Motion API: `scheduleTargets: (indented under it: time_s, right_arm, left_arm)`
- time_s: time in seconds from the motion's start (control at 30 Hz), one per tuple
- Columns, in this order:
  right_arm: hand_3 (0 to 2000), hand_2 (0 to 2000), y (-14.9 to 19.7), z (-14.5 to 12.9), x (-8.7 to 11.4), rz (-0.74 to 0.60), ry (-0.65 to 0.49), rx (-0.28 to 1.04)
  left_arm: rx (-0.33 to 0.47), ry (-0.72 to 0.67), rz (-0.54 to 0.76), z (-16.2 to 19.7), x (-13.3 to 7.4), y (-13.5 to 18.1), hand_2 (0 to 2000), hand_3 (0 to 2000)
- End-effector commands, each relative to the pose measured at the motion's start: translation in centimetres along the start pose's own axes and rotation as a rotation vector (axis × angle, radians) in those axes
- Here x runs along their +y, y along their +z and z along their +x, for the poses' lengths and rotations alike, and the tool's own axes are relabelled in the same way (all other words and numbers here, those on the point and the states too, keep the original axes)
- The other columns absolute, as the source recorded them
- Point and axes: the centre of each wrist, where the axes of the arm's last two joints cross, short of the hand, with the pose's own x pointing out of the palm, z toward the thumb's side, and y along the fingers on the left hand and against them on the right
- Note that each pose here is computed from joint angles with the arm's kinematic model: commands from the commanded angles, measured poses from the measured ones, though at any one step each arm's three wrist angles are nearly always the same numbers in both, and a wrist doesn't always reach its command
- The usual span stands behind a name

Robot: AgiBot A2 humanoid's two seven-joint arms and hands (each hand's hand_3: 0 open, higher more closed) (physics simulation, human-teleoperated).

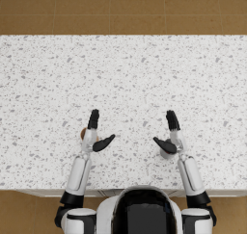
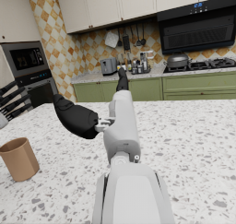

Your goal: Pick up two cups and pour the berry on the right into the cup on the left

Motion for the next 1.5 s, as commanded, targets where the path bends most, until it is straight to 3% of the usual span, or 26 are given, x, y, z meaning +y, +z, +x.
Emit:
scheduleTargets:
  time_s: [0.03,0.27,0.43,0.83,1.5]
  right_arm:
    - [0,0,0.5,-0.1,1.3,-0.004,-0.001,0.047]
    - [0,0,0.7,-1.1,3.7,0.017,-0.051,0.292]
    - [0,0,0.1,-1.4,5.1,0.062,-0.065,0.362]
    - [0,0,-2.3,-3.0,8.8,0.229,-0.125,0.383]
    - [0,0,-8.8,-4.9,9.7,0.451,-0.176,0.298]
  left_arm:
    - [0.045,0.038,-0.007,-1.1,-0.8,-0.1,0,0]
    - [0.284,0.118,-0.016,-3.1,-3.0,0.1,0,0]
    - [0.359,0.206,-0.053,-5.0,-4.6,-0.1,0,0]
    - [0.329,0.205,-0.229,-4.2,-8.5,-3.6,0,0]
    - [0.267,0.239,-0.331,-4.7,-7.6,-7.5,0,0]
